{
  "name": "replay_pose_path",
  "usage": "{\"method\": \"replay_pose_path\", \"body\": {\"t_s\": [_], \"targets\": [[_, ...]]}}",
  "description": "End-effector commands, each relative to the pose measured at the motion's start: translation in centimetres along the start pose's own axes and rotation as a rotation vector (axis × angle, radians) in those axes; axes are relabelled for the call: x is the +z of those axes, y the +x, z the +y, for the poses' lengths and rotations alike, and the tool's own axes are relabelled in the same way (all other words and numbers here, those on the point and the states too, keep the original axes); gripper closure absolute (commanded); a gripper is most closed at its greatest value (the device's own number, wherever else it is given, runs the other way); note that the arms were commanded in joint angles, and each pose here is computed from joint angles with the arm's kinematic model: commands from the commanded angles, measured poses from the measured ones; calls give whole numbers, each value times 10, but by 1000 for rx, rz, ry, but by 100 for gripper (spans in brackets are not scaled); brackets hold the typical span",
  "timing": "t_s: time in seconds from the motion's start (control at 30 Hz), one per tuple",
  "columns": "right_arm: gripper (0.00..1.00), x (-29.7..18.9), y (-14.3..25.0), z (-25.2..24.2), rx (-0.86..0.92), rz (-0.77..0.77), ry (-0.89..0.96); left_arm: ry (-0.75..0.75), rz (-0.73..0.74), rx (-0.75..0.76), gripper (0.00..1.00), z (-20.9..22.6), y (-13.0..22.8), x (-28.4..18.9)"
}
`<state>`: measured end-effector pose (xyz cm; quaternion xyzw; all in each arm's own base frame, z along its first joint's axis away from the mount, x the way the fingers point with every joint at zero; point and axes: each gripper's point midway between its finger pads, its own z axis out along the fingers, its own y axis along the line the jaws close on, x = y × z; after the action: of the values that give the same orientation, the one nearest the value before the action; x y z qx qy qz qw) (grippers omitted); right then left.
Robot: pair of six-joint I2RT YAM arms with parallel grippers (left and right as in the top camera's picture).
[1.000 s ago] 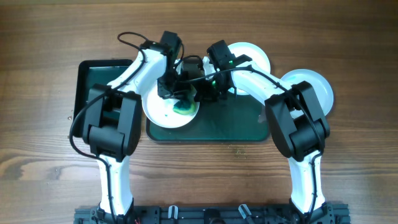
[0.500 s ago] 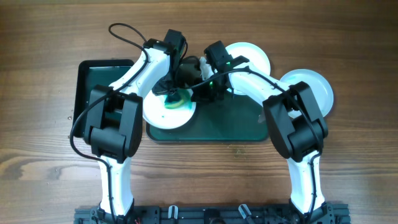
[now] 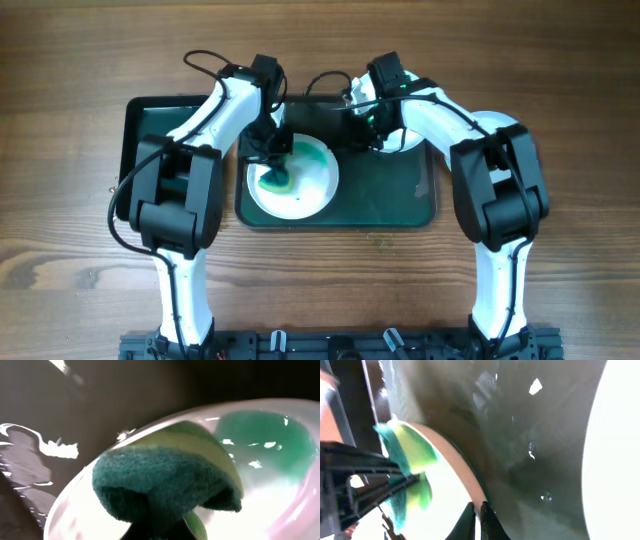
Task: Clean dirty plates on tray and stack at the side
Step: 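Scrub the held plate with the sponge in the left gripper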
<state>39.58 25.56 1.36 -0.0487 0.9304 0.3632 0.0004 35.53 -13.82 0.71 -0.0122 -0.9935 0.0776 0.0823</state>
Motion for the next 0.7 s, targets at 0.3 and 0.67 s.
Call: {"method": "replay_pose_path", "body": {"t_s": [0.3, 0.67], "targets": [[96, 11, 10, -27, 32, 32, 51, 154, -15, -68, 96, -30, -12, 20], [65, -50, -5, 8, -100, -126, 220, 52, -231, -104, 96, 3, -66, 8]]}}
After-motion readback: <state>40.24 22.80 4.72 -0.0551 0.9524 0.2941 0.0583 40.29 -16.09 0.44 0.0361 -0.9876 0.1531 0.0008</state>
